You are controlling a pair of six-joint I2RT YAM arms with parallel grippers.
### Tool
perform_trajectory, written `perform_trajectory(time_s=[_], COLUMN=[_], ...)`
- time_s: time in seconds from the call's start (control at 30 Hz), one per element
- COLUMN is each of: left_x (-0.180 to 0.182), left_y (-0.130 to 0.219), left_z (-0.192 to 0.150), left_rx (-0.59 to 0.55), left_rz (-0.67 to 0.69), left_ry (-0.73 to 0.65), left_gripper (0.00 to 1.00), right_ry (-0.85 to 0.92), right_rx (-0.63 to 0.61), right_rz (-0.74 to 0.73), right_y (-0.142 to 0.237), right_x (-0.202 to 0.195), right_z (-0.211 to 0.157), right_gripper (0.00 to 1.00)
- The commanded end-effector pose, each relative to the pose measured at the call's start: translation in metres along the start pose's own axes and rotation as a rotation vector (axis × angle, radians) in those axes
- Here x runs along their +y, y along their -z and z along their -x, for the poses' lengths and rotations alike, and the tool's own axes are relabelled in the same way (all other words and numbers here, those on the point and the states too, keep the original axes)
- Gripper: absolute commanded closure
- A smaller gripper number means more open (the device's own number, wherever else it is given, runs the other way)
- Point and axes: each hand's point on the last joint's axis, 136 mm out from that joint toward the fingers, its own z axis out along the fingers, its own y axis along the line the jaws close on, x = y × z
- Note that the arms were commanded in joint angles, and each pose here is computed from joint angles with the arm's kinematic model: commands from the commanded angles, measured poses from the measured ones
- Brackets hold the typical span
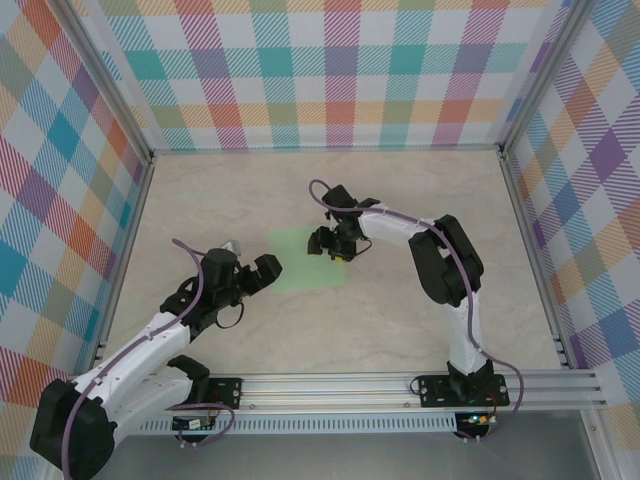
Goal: Fold a paper plane with a square sheet of paper (pick it up from the middle)
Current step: Move the square sheet of paper to the center of the table.
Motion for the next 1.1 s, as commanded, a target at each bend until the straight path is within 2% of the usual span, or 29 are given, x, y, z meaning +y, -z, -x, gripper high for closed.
perform_trajectory(time_s=[0.0, 0.17, 0.3, 0.53, 0.8, 1.07], left_x=[-0.012, -0.021, -0.025, -0.015, -0.012, -0.025], left_y=[-0.005, -0.013, -0.018, -0.018, 0.005, -0.001], left_z=[0.001, -0.004, -0.005, -0.001, 0.014, 0.012], left_rx=[0.022, 0.043, 0.045, 0.011, -0.106, -0.043], left_rz=[-0.061, -0.086, -0.102, -0.052, -0.060, -0.072], left_ry=[0.003, -0.003, -0.012, -0.070, -0.091, -0.104], left_gripper=[0.00, 0.00, 0.00, 0.00, 0.00, 0.00], right_ry=[-0.037, -0.050, -0.068, -0.023, -0.058, -0.090], right_rx=[0.057, 0.062, 0.064, 0.019, -0.064, 0.012], right_rz=[-0.185, -0.237, -0.218, -0.099, -0.076, -0.130], right_y=[0.007, 0.024, 0.029, 0.044, 0.053, 0.031], right_x=[-0.061, -0.104, -0.117, -0.081, -0.056, -0.070], right_z=[-0.032, -0.050, -0.057, -0.039, -0.025, -0.034], right_gripper=[0.36, 0.35, 0.34, 0.33, 0.31, 0.33])
